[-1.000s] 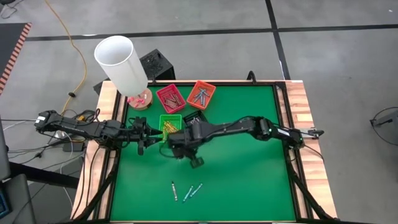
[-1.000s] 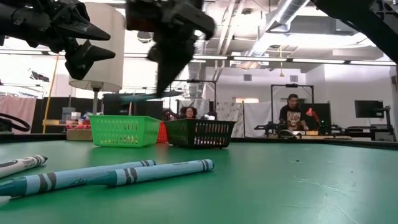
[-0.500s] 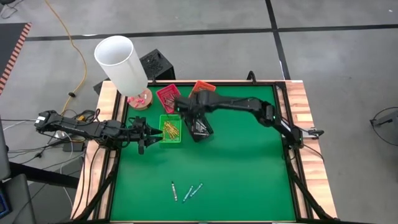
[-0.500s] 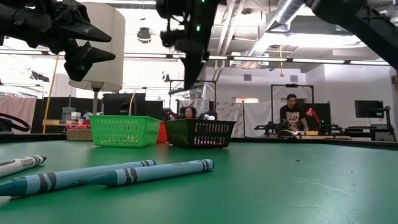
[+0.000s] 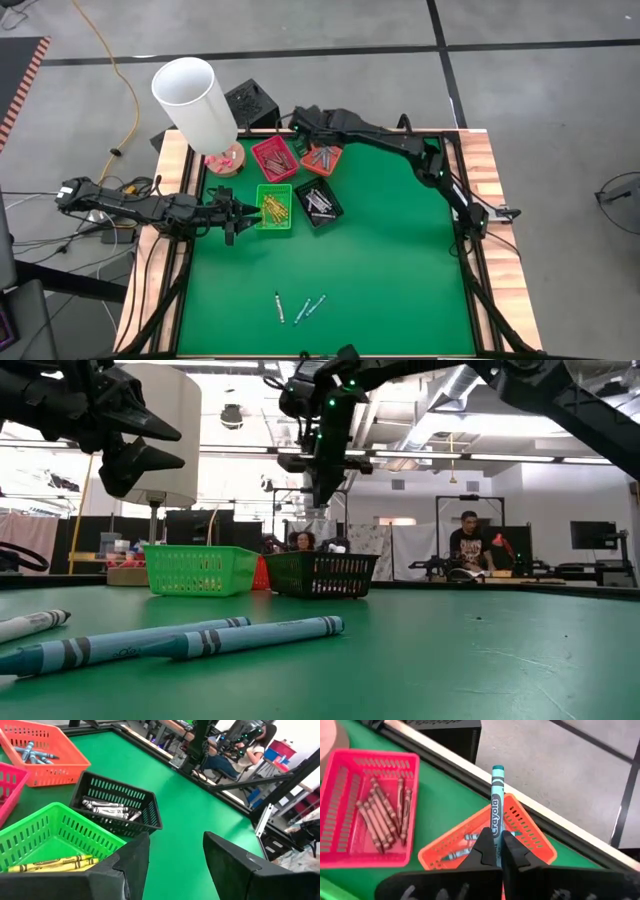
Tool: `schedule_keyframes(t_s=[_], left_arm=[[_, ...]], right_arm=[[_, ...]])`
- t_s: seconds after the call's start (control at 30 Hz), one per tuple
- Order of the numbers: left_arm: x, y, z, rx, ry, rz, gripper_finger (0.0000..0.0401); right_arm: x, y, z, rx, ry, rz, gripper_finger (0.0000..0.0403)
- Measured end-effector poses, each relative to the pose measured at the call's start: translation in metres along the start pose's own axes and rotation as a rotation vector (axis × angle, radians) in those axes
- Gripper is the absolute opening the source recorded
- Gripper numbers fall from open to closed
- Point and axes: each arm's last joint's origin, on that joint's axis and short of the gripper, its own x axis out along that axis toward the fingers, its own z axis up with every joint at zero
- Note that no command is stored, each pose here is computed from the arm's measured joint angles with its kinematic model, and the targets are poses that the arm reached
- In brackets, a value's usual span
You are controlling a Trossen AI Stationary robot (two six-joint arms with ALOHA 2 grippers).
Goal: Sort crayons
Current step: Put the blue crayon into the orange bin
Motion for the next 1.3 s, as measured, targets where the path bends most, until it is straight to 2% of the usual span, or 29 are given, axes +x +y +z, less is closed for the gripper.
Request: schedule_keyframes(t_s=[0.23, 0.5, 0.63, 0.77, 1.1, 1.3], left_arm=[[0.000, 0.000, 0.000, -0.015, 0.000, 0.000, 0.0175], [0.000, 0.002, -0.004, -0.040, 0.037, 0.023, 0.0176], [0.000, 0.003, -0.006, -0.056, 0.061, 0.033, 0.0176], [0.000, 0.004, -0.007, -0.057, 0.076, 0.040, 0.0175], [-0.001, 0.005, -0.009, -0.052, 0.089, 0.050, 0.0176], [-0.001, 0.006, -0.009, -0.050, 0.094, 0.054, 0.0176]], right_arm=[[0.011, -0.003, 0.002, 0.086, 0.005, -0.015, 0.0004], [0.042, -0.004, -0.011, 0.053, 0.098, -0.079, 0.0004], [0.056, -0.005, -0.014, -0.027, 0.148, -0.071, 0.0004], [0.067, -0.013, -0.013, -0.023, 0.177, -0.069, 0.0004], [0.077, -0.023, -0.005, 0.001, 0.163, -0.049, 0.0004], [0.080, -0.029, -0.002, -0.027, 0.175, -0.028, 0.0004]])
